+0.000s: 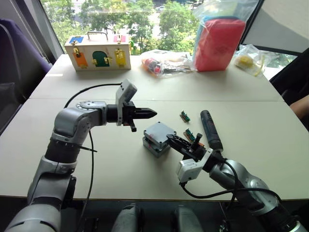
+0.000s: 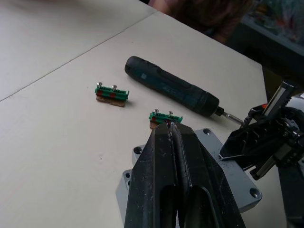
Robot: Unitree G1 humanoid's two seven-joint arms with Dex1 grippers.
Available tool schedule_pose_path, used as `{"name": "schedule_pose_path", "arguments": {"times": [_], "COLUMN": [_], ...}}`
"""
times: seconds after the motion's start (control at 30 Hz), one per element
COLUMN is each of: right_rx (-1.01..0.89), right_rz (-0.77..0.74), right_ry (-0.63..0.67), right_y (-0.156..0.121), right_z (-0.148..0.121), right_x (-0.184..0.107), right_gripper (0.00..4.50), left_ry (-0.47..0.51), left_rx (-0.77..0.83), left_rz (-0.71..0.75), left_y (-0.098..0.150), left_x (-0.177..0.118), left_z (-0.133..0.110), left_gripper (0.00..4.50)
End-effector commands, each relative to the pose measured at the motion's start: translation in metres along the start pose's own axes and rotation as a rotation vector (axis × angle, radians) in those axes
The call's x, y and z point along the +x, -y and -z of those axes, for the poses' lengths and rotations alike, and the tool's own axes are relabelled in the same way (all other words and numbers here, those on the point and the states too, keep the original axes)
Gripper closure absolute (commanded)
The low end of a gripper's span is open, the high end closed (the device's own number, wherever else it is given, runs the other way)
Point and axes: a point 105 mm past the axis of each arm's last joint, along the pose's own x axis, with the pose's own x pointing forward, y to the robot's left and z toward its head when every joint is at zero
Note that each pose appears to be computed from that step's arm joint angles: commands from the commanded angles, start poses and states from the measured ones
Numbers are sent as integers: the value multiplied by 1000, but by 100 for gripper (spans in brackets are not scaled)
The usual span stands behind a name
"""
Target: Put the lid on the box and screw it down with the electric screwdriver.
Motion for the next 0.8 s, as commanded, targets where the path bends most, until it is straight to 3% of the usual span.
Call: {"name": "schedule_pose_path", "arguments": {"times": [0.03, 0.57, 0.8], "right_rx": [-40, -91, -109], "right_rz": [27, 47, 114], "right_ry": [33, -18, -27], "right_y": [3, 2, 18], "right_z": [-7, 12, 13], "right_x": [2, 5, 3], "right_gripper": [436, 436, 436], "left_ry": [-19, -7, 25], "left_rx": [56, 64, 35], "left_rz": [34, 42, 1], "left_y": [3, 2, -6], "left_x": [-1, 8, 4], "left_z": [-6, -3, -3], "left_gripper": [445, 445, 445]}}
